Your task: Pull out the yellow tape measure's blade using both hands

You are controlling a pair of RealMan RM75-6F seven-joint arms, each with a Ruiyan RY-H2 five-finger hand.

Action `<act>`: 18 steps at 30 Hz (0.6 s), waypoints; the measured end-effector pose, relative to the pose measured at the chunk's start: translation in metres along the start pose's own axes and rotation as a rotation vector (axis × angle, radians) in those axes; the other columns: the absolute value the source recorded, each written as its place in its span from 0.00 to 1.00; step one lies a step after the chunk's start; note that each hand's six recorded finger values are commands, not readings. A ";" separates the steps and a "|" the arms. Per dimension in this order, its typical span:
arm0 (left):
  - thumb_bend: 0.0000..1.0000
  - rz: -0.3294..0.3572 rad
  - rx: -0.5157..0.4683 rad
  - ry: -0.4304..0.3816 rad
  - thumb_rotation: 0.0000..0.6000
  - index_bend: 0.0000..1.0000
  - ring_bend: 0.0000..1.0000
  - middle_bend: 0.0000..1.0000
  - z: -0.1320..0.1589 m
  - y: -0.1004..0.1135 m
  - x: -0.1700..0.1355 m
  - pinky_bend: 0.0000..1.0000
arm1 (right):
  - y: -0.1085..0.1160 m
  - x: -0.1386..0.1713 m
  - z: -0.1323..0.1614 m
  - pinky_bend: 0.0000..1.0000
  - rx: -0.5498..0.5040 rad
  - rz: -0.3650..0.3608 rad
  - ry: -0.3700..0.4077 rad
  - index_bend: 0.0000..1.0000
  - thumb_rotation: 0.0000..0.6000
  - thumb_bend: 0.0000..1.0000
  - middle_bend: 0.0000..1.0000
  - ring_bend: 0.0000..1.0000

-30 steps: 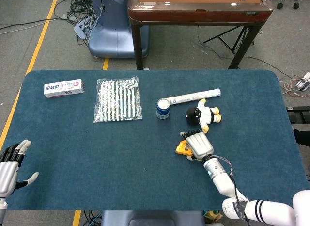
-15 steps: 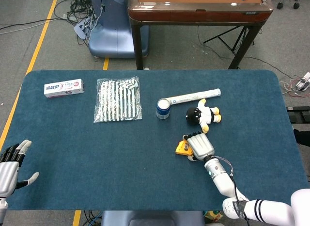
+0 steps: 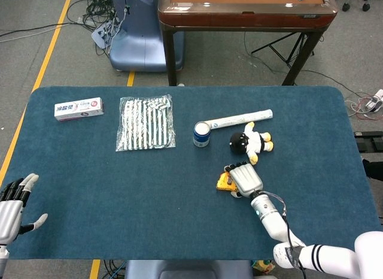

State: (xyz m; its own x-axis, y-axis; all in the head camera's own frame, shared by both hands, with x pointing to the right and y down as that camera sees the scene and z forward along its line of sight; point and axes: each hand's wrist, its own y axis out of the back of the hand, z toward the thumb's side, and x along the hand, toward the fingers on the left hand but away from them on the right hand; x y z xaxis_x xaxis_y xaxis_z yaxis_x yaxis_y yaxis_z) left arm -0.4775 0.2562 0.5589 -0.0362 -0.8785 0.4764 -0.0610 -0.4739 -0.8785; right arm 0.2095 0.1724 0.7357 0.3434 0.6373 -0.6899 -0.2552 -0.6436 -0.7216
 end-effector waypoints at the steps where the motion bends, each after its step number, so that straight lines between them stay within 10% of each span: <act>1: 0.19 0.000 0.001 0.001 1.00 0.06 0.07 0.09 0.000 0.000 0.000 0.06 | 0.000 0.000 0.000 0.30 0.003 -0.003 0.001 0.30 1.00 0.24 0.35 0.33; 10: 0.19 -0.006 -0.002 0.001 1.00 0.07 0.07 0.09 0.000 0.001 -0.001 0.06 | -0.001 -0.002 0.003 0.28 -0.001 -0.018 0.009 0.30 1.00 0.24 0.35 0.33; 18: 0.19 -0.014 -0.002 0.002 1.00 0.07 0.07 0.09 -0.001 0.000 0.000 0.06 | -0.003 -0.004 0.007 0.28 -0.017 -0.024 0.027 0.32 1.00 0.46 0.39 0.33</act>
State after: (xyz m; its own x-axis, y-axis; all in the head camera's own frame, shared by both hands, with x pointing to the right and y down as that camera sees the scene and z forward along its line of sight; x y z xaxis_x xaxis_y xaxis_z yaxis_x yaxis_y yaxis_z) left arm -0.4782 0.2567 0.5592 -0.0372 -0.8719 0.4883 -0.0630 -0.4856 -0.8719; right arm 0.2022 0.1746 0.7405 0.3736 0.6408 -0.6707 -0.2312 -0.6359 -0.7363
